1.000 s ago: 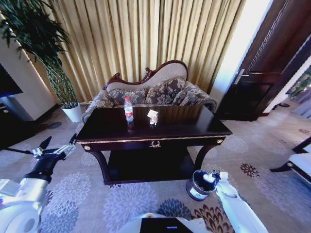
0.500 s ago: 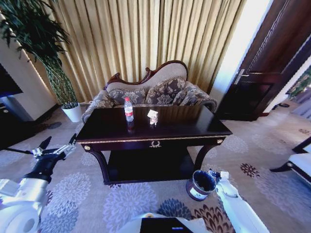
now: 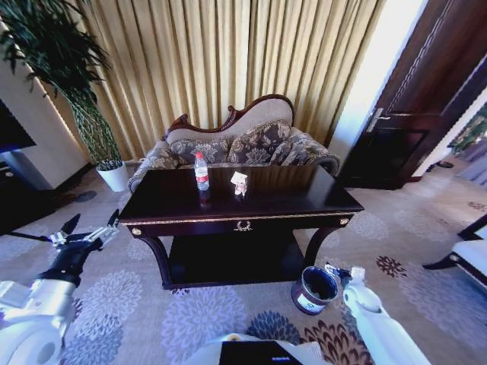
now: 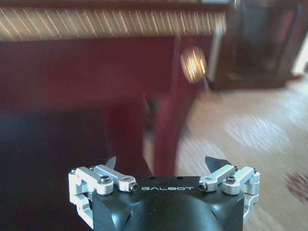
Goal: Move to the front of the table and place the trash on the table into the trash bin.
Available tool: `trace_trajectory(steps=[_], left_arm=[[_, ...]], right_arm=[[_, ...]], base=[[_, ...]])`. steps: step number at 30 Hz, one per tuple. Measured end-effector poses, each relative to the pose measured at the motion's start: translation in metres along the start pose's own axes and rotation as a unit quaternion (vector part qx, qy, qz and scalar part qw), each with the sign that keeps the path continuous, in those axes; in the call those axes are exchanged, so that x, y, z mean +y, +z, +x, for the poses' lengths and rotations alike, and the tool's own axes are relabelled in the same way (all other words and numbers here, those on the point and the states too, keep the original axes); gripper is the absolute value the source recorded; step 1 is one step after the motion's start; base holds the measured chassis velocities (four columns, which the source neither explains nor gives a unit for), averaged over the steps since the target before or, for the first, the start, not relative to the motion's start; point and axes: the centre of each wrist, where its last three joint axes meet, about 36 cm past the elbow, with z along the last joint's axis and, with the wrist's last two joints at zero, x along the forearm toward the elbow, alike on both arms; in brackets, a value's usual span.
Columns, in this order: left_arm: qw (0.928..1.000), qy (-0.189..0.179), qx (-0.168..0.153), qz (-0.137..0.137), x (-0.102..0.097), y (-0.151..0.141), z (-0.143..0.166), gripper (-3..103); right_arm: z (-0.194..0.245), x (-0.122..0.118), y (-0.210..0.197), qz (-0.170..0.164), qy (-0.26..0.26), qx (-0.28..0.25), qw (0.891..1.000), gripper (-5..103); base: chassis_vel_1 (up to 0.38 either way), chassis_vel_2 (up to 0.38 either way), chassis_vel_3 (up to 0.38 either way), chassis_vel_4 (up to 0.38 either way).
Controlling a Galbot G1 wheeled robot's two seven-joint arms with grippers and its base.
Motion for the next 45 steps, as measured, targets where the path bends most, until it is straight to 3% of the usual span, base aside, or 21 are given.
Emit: trace_trajectory(steps=[4, 8, 14, 18, 32, 45], left_arm=[[1.0, -0.001, 0.0, 0.0, 0.0, 0.0, 0.0, 100], [1.0, -0.001, -0.001, 0.0, 0.0, 0.0, 0.0, 100], [1.0, -0.003, -0.002, 0.0, 0.001, 0.0, 0.001, 100], [1.0, -0.003, -0.003, 0.003, 0.001, 0.001, 0.002, 100], [1.0, -0.002, -0.003, 0.004, 0.0, 0.002, 0.002, 100], [1.0, -0.003, -0.001, 0.004, 0.0, 0.002, 0.003, 100]], right_arm=[[0.039, 0.019, -0.028, -0.026, -0.05, -0.05, 0.997, 100], [0.096, 0.058, -0.068, -0.032, -0.119, -0.124, 0.985, 100], [0.158, 0.1, -0.117, -0.017, -0.172, -0.203, 0.964, 100], [0.183, 0.113, -0.132, 0.003, -0.193, -0.227, 0.954, 100], [0.178, 0.115, -0.132, 0.013, -0.202, -0.212, 0.956, 100], [0.174, 0.114, -0.131, 0.011, -0.2, -0.212, 0.957, 100]], base=[[0.0, 0.0, 0.0, 0.0], [0.0, 0.0, 0.0, 0.0], [0.0, 0.0, 0.0, 0.0], [0.0, 0.0, 0.0, 0.0], [-0.018, 0.012, 0.011, -0.017], [-0.167, 0.186, 0.171, -0.173]])
